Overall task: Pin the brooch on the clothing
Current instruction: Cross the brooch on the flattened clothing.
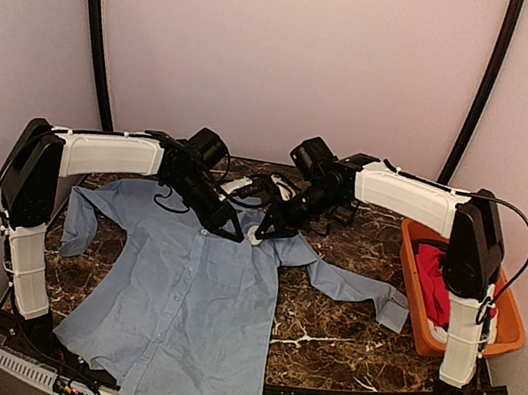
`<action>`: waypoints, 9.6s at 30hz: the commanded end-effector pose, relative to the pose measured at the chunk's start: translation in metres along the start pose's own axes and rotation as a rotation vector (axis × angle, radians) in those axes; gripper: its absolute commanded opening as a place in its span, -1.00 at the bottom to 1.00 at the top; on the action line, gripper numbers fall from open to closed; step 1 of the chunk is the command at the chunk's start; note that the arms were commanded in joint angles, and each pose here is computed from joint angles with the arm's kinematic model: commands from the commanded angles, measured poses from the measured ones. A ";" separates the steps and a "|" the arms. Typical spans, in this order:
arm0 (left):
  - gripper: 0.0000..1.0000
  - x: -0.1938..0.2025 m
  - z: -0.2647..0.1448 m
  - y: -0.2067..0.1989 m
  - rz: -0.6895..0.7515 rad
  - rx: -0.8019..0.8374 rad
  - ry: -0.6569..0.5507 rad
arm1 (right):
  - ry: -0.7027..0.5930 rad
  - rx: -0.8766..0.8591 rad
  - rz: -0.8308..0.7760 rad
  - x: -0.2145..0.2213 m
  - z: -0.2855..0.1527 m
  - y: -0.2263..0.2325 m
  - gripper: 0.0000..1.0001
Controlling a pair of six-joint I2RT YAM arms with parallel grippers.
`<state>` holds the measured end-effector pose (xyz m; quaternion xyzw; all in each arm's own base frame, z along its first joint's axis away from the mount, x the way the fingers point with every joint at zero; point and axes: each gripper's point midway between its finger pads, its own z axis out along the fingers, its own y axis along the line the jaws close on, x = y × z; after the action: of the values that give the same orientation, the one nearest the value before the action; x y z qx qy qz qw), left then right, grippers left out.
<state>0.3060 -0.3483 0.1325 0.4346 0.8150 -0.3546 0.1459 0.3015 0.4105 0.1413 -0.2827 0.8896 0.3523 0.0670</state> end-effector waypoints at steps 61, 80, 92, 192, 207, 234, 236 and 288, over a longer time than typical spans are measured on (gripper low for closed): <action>-0.99 -0.015 -0.014 -0.016 0.088 -0.007 -0.089 | 0.143 -0.326 -0.092 0.027 0.018 0.048 -1.00; -0.99 -0.026 -0.035 -0.029 0.096 -0.029 -0.171 | 0.147 -0.276 -0.070 0.034 0.015 0.031 -1.00; -0.98 -0.029 -0.031 -0.026 0.077 -0.032 -0.181 | 0.141 -0.352 -0.126 0.033 0.010 0.053 -1.00; -0.84 0.056 -0.035 -0.076 0.016 -0.651 -0.429 | 0.148 -0.721 0.108 0.027 -0.035 0.097 -1.00; -0.97 0.057 -0.043 -0.070 0.027 -0.699 -0.446 | 0.189 -0.731 0.103 0.041 -0.029 0.104 -1.00; -0.92 0.055 -0.038 -0.083 0.048 -0.602 -0.487 | 0.274 -0.746 -0.013 0.066 -0.018 0.135 -1.00; -0.92 0.055 -0.037 -0.083 0.047 -0.598 -0.487 | 0.280 -0.749 -0.020 0.068 -0.017 0.137 -1.00; -0.15 0.058 -0.071 -0.135 0.259 -0.397 -0.554 | 0.248 -0.741 -0.055 0.065 -0.031 0.141 -1.00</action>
<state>0.1720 -0.3194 0.2120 0.3825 0.7375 -0.2689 0.4874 0.1714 0.4442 0.2094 -0.3388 0.7060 0.6015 -0.1582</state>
